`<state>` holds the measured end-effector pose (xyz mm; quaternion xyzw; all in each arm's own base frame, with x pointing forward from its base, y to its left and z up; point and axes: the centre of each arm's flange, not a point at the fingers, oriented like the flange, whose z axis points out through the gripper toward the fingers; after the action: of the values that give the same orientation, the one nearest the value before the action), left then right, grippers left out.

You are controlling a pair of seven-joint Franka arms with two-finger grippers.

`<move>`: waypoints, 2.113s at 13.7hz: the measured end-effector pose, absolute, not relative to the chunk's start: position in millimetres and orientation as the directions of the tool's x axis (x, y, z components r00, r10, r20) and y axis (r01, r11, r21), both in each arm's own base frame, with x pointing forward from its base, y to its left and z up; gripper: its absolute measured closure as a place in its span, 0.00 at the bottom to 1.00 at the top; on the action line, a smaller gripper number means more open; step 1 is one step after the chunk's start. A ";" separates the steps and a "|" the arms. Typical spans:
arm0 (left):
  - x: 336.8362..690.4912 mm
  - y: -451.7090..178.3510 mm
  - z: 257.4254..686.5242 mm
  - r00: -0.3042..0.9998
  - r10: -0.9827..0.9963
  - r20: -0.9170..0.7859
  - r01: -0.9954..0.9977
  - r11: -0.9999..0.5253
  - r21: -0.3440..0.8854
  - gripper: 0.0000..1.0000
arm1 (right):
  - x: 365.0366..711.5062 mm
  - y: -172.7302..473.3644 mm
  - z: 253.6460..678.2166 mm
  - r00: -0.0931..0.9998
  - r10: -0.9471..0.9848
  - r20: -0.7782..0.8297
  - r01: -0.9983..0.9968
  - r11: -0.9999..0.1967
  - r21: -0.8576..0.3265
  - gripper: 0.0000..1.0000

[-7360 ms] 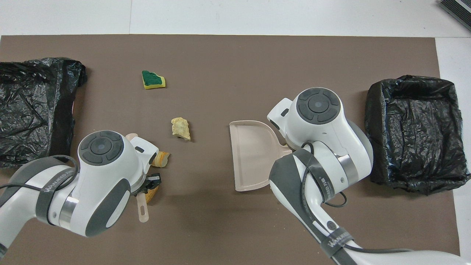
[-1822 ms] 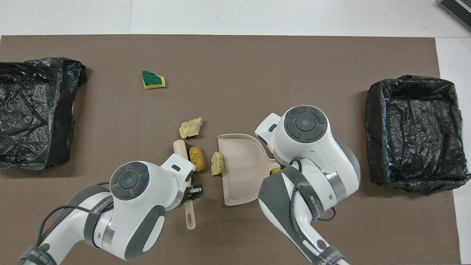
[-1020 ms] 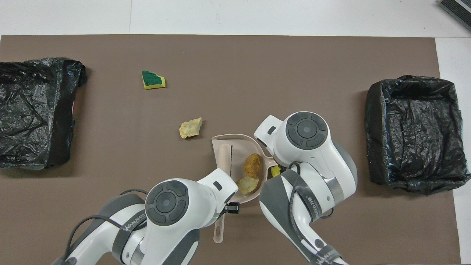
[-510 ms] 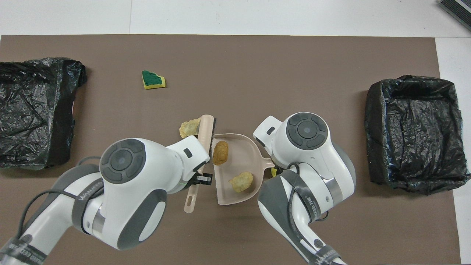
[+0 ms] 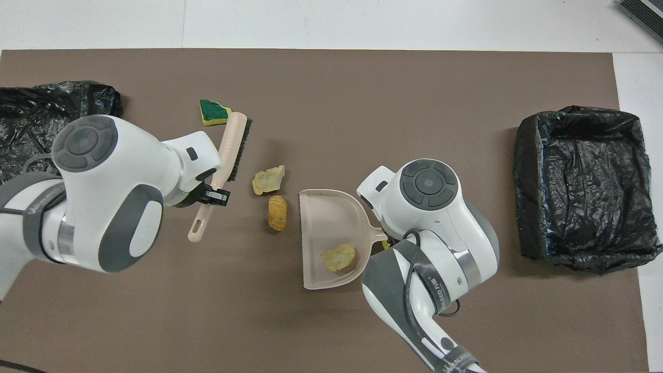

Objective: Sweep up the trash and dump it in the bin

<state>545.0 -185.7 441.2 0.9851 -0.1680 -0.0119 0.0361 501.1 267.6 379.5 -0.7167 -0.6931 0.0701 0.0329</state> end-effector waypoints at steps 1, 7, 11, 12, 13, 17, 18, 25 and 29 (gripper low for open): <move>559.9 -168.5 440.9 0.937 -0.349 -0.008 -0.348 -0.936 0.054 0.74 | 500.0 267.1 378.9 0.034 0.998 -0.059 0.987 -0.043 -0.154 0.67; 637.8 -88.5 423.3 0.905 -0.425 -0.025 -0.425 -0.902 -0.071 0.74 | 491.2 270.8 382.9 0.167 0.981 -0.099 0.969 -0.182 -0.169 0.67; 667.2 -66.2 397.9 0.844 -0.535 -0.042 -0.536 -0.837 -0.113 0.74 | 489.7 270.3 380.7 0.199 0.974 -0.107 0.962 -0.215 -0.170 0.67; 673.0 -63.0 392.5 0.833 -0.552 -0.047 -0.553 -0.824 -0.123 0.74 | 489.3 270.4 380.6 0.204 0.973 -0.109 0.961 -0.221 -0.169 0.67; 675.9 -62.7 387.0 0.817 -0.574 -0.057 -0.577 -0.808 -0.125 0.74 | 488.9 270.9 380.8 0.204 0.973 -0.109 0.961 -0.220 -0.169 0.67; 669.4 -77.4 367.5 0.736 -0.670 -0.096 -0.676 -0.731 -0.089 0.74 | 483.6 279.4 383.4 0.200 0.974 -0.108 0.963 -0.216 -0.164 0.67; 664.4 -83.0 361.6 0.725 -0.680 -0.108 -0.688 -0.722 -0.077 0.74 | 483.2 279.9 383.3 0.200 0.974 -0.109 0.963 -0.216 -0.164 0.67; 593.1 -152.0 352.0 0.671 -0.722 -0.171 -0.713 -0.691 0.117 0.74 | 483.0 280.1 383.2 0.199 0.974 -0.109 0.963 -0.215 -0.164 0.67; 529.7 -199.6 341.0 0.635 -0.750 -0.187 -0.714 -0.662 0.228 0.74 | 481.7 279.3 380.4 0.198 0.974 -0.109 0.963 -0.214 -0.164 0.67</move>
<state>529.7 -199.6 341.0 0.9017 -0.4058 -0.1335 0.0666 481.7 279.3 380.4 -0.7733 -0.6262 0.0945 0.0297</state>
